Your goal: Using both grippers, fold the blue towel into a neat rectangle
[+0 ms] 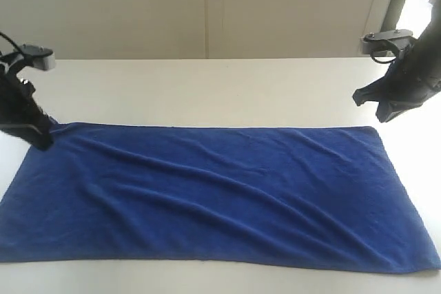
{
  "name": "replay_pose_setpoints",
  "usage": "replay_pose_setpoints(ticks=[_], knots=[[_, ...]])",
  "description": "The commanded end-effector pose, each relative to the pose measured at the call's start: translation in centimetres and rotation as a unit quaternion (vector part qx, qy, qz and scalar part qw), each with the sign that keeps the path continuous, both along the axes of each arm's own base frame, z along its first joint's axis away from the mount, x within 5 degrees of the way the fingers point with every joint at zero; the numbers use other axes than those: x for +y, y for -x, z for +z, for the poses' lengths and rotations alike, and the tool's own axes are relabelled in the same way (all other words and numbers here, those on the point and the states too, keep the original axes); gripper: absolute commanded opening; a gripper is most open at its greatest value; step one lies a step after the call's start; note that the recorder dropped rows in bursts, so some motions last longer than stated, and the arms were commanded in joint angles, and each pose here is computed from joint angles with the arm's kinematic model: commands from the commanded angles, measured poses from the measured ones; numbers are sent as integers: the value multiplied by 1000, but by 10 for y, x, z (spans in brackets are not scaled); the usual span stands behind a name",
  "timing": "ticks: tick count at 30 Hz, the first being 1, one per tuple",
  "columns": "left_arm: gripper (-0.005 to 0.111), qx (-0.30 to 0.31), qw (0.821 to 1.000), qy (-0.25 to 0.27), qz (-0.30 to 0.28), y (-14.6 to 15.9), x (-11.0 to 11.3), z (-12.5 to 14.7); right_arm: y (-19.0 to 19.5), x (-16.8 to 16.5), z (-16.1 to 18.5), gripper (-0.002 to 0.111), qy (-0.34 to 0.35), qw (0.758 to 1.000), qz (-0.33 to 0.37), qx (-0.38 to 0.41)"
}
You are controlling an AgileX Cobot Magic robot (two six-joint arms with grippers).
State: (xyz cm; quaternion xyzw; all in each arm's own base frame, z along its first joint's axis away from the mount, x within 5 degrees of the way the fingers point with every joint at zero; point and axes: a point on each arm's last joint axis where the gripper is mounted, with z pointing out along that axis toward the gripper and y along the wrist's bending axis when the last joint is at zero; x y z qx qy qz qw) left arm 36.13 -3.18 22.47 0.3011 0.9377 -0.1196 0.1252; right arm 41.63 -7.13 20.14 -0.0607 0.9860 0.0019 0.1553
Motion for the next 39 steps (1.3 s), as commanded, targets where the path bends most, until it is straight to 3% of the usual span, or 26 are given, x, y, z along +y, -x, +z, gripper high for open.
replay_pose_setpoints(ticks=[1,11,21,32,39], knots=[[0,31,999,-5,28,34,2,-16,-21,-8,-10,0,-5,1000,8,0],[0,81,995,-14,53,76,4,-57,-40,-11,-61,0,-20,998,11,57],[0,106,992,-26,57,97,7,-79,-43,-13,-65,0,-11,999,11,45],[0,133,986,-71,67,111,15,-90,-44,-14,-85,0,-8,998,13,63],[0,152,983,-72,67,115,14,-90,-44,-17,-92,0,-5,998,12,64]])
